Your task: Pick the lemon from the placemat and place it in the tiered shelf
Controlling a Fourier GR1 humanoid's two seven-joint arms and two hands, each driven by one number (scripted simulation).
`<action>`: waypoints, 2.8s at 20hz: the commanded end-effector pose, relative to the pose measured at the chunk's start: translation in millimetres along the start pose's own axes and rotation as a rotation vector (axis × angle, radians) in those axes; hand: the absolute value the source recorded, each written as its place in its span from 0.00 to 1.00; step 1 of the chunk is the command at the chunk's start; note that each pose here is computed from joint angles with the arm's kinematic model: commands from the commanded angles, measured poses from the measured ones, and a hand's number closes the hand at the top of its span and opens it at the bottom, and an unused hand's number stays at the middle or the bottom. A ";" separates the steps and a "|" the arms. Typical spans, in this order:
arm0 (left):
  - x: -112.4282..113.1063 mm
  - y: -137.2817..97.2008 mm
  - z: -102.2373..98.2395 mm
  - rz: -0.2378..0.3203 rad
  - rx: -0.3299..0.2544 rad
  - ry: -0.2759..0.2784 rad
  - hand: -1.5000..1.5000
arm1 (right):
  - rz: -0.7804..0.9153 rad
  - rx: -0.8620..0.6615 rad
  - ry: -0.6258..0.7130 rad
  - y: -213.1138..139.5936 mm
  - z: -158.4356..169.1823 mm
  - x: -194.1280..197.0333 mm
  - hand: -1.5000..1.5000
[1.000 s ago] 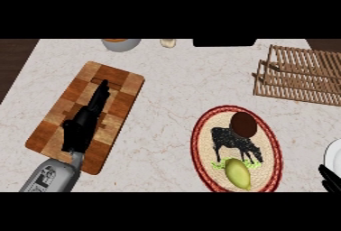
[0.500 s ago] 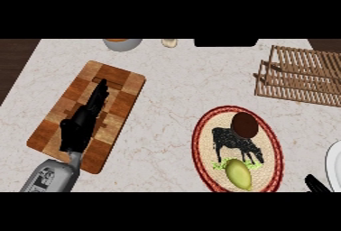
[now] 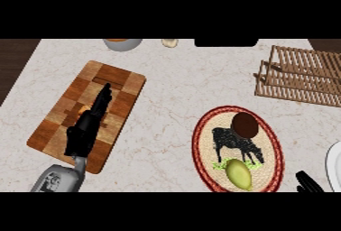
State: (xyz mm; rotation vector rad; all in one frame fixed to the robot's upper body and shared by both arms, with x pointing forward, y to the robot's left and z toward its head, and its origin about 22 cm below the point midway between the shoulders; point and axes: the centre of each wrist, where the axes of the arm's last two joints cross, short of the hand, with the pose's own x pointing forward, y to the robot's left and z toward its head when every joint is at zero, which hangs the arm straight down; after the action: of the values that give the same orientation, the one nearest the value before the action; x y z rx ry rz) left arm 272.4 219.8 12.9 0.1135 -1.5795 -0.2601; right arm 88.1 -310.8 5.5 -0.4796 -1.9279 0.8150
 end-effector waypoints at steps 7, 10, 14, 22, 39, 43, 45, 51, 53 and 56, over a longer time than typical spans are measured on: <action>2.8 7.2 -10.5 -0.002 0.010 0.010 0.50 | 0.009 -0.010 0.047 20.0 -23.7 12.9 0.00; -13.6 -3.0 -16.8 0.017 -0.001 0.010 0.50 | 0.016 0.006 0.037 27.7 -16.5 3.6 0.00; 5.8 -0.4 -7.3 -0.008 0.001 0.011 0.50 | 0.034 0.021 0.046 49.3 -17.1 4.7 0.00; 24.7 9.0 -4.2 0.005 -0.001 0.005 0.50 | 0.079 0.044 0.075 72.4 -31.1 -3.5 0.00; -4.0 3.5 5.2 0.004 0.005 0.002 0.50 | 0.100 0.055 0.093 87.5 -56.0 -23.5 0.00; -10.8 8.7 4.0 0.004 -0.005 0.010 0.50 | 0.082 0.051 0.096 81.0 -43.7 -45.8 0.00; -14.3 18.8 -8.1 0.009 -0.006 -0.011 0.50 | 0.099 0.088 0.097 80.4 -56.6 -33.8 0.00; 2.4 14.3 -10.0 -0.006 -0.007 -0.002 0.50 | 0.134 0.110 0.094 84.2 -58.1 -46.4 1.00; -14.0 1.0 -7.9 0.007 -0.003 0.004 0.50 | 0.185 0.134 0.085 96.9 -60.0 -37.8 1.00; 6.0 -1.9 -7.1 0.019 -0.002 0.002 0.50 | 0.236 0.089 0.050 88.5 -70.4 -22.6 1.00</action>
State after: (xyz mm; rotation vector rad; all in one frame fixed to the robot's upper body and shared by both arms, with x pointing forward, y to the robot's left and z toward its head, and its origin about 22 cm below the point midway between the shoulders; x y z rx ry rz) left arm 283.2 226.6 16.5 0.1095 -1.5786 -0.2530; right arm 154.8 -258.3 -56.2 -0.6268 -1.7895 1.0161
